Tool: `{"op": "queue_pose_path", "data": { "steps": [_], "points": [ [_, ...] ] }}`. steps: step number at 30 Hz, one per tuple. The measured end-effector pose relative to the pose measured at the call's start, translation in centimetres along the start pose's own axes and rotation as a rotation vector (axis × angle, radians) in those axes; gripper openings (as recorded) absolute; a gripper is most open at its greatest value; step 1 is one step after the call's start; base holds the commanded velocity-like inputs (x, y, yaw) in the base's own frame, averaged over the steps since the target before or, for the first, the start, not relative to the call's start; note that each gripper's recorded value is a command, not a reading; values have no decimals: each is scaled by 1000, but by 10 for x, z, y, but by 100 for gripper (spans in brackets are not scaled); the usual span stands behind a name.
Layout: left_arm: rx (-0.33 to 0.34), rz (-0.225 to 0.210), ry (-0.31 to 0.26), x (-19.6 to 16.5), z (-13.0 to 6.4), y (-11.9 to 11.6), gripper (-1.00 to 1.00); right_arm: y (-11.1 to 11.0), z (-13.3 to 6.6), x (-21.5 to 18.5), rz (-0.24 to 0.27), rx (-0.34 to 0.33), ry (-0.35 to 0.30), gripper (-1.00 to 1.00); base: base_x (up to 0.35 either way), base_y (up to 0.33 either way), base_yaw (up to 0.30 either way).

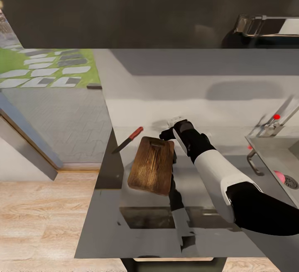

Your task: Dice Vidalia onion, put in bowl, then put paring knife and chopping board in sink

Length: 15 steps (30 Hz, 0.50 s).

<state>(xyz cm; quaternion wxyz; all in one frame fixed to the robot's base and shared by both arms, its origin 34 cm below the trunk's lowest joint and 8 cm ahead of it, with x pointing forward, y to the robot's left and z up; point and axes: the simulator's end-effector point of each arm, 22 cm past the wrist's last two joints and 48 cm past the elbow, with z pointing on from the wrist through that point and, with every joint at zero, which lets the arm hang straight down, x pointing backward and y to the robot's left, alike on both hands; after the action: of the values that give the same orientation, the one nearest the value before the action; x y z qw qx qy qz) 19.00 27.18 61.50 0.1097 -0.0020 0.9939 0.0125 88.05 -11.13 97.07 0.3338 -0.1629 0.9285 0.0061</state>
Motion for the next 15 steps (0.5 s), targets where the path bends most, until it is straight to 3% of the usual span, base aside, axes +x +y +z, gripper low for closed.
{"op": "queue_pose_path", "data": {
  "steps": [15],
  "points": [
    [0, 1, 22, 9, 0, 0, 100, 4, 14, 12, 1, -10, 22, 100, 0, 0, 0]
  ]
}}
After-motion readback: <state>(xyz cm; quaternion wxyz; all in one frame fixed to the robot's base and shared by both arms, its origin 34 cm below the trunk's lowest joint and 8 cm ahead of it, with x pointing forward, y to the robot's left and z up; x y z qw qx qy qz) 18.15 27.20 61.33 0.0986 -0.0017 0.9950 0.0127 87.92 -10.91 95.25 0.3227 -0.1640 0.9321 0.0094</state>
